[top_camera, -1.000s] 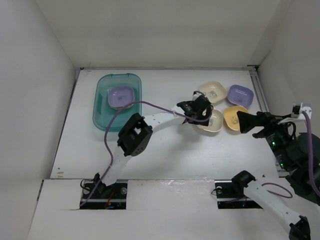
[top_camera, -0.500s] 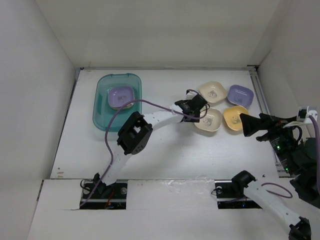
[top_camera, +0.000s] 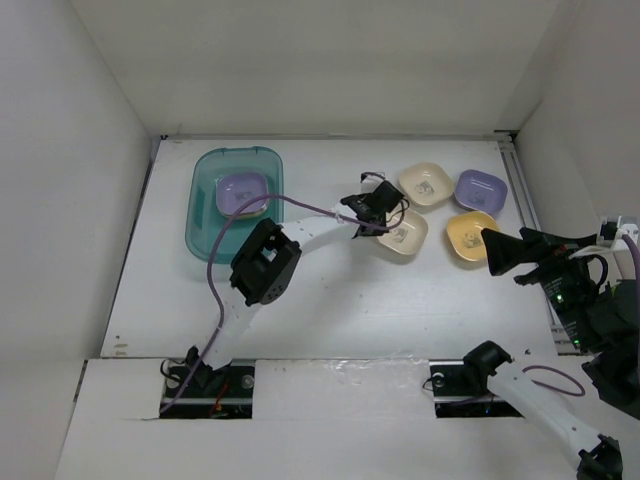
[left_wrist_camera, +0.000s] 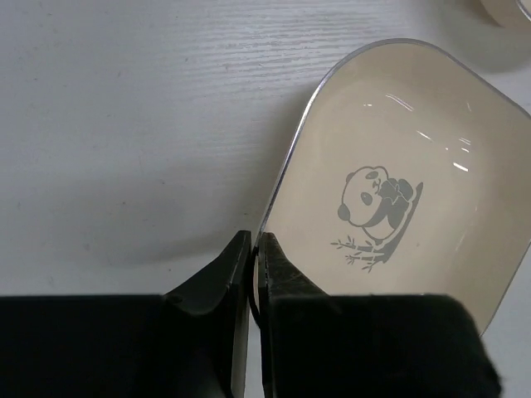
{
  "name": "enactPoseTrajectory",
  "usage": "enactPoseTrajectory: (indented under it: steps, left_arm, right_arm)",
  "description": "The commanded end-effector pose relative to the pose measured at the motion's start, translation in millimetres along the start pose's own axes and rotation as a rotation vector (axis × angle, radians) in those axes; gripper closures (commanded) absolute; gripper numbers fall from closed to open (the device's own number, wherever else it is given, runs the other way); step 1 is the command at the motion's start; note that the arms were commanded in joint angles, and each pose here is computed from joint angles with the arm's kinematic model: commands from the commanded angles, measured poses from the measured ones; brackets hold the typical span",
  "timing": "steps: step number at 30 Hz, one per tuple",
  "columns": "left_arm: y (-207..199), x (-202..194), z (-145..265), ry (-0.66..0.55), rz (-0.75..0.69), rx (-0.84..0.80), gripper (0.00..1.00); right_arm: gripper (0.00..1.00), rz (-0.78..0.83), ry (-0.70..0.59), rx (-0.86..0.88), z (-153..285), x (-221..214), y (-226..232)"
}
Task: Place the plates into the plastic bin on the countertop
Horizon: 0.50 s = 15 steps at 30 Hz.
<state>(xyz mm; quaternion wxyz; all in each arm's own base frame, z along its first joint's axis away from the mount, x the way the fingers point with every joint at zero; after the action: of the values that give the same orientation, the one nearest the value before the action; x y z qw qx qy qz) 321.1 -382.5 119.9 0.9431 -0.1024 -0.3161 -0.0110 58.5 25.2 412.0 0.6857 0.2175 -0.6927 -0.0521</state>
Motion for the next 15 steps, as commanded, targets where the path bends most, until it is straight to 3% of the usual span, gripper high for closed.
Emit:
enactPoseTrajectory:
  steps: [1,8,12,15]
  left_arm:
    - [11,3,16,-0.011,0.004,0.117,1.0]
    - [49,68,101,-0.224,0.153,0.137,1.0]
    - [107,116,141,-0.301,0.261,0.14,1.0]
    - [174,134,146,-0.341,0.352,0.198,1.0]
  right_arm:
    - [0.0,-0.003,-0.053,0.029,8,12,2]
    - [0.0,0.0,-0.048,0.017,6,10,1]
    - [0.0,-0.003,-0.052,0.032,3,9,3]
    - [0.0,0.013,-0.033,0.025,-2,1,1]
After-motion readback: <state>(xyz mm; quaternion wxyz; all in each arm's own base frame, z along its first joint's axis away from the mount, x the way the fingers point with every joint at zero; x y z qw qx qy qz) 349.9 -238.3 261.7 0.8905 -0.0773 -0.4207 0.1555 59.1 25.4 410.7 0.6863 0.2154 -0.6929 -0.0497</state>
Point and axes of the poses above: each gripper's point midway between its finger pads, its own z axis back along the fingers, its own y axis along the line the jaws close on, x = y × z, the point moved 10 cm from there along z, back along the fingers, and after that the axes turned 1 degree about z, right-handed, at the moved point
